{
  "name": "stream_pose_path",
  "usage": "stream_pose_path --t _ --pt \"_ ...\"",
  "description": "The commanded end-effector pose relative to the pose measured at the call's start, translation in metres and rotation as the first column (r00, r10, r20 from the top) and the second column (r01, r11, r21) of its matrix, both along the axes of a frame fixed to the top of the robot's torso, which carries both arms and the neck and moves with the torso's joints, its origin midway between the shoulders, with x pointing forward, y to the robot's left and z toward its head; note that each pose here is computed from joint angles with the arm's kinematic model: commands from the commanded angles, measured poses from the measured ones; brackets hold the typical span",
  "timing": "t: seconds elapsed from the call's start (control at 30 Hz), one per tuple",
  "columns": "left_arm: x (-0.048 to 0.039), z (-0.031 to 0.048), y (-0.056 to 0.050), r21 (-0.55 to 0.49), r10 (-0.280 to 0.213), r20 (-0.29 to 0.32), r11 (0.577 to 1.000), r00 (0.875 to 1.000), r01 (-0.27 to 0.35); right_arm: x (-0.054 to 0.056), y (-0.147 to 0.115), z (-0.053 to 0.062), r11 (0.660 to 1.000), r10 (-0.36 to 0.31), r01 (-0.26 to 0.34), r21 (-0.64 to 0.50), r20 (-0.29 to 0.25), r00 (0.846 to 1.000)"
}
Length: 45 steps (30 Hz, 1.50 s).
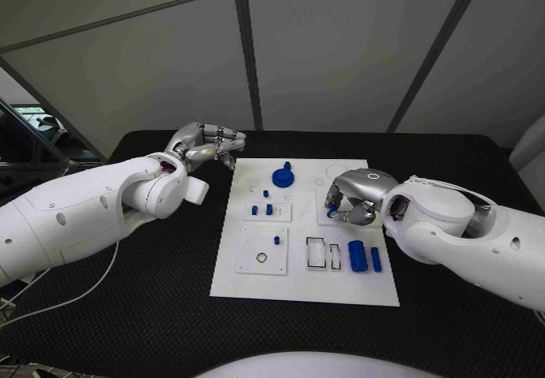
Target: Assemble the parts on the task board
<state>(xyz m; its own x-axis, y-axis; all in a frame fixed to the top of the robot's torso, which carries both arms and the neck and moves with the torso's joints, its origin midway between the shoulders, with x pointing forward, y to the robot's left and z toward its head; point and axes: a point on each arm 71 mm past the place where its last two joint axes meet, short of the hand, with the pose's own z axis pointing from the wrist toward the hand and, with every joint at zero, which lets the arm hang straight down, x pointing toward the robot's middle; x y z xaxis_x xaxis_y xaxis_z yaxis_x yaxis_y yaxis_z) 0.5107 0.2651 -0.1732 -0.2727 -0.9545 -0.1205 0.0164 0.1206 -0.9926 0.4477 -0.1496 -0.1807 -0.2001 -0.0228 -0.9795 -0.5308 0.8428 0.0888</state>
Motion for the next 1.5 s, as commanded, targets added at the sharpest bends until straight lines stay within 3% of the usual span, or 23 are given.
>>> stream_pose_path --t 0.03,0.5,0.87,1.03,1.2,1.5 --pt "0.0003 0.001 -0.001 -0.006 -0.011 0.0 1.0 1.0 0.011 -0.002 0.002 0.005 1.0 0.003 -0.005 0.031 0.043 0.999" --pt "0.0012 0.0004 -0.003 -0.007 -0.011 0.0 1.0 1.0 0.011 -0.031 0.004 0.029 0.984 0.043 -0.054 0.17 0.069 0.997" --pt "0.0026 -0.0002 -0.013 -0.015 -0.024 0.004 1.0 1.0 0.024 -0.036 0.046 0.032 0.937 0.165 -0.167 0.307 0.032 0.986" --pt "0.0036 -0.0006 -0.018 -0.02 -0.032 0.004 0.999 0.999 0.032 -0.039 0.073 0.028 0.914 0.233 -0.228 0.335 0.025 0.972" --pt "0.0039 -0.0007 -0.022 -0.023 -0.039 0.004 0.999 0.999 0.039 -0.047 0.094 0.015 0.898 0.296 -0.278 0.342 -0.003 0.955" --pt "0.004 -0.0006 -0.024 -0.025 -0.046 0.004 0.999 0.999 0.046 -0.055 0.108 -0.01 0.893 0.338 -0.302 0.334 -0.055 0.94"
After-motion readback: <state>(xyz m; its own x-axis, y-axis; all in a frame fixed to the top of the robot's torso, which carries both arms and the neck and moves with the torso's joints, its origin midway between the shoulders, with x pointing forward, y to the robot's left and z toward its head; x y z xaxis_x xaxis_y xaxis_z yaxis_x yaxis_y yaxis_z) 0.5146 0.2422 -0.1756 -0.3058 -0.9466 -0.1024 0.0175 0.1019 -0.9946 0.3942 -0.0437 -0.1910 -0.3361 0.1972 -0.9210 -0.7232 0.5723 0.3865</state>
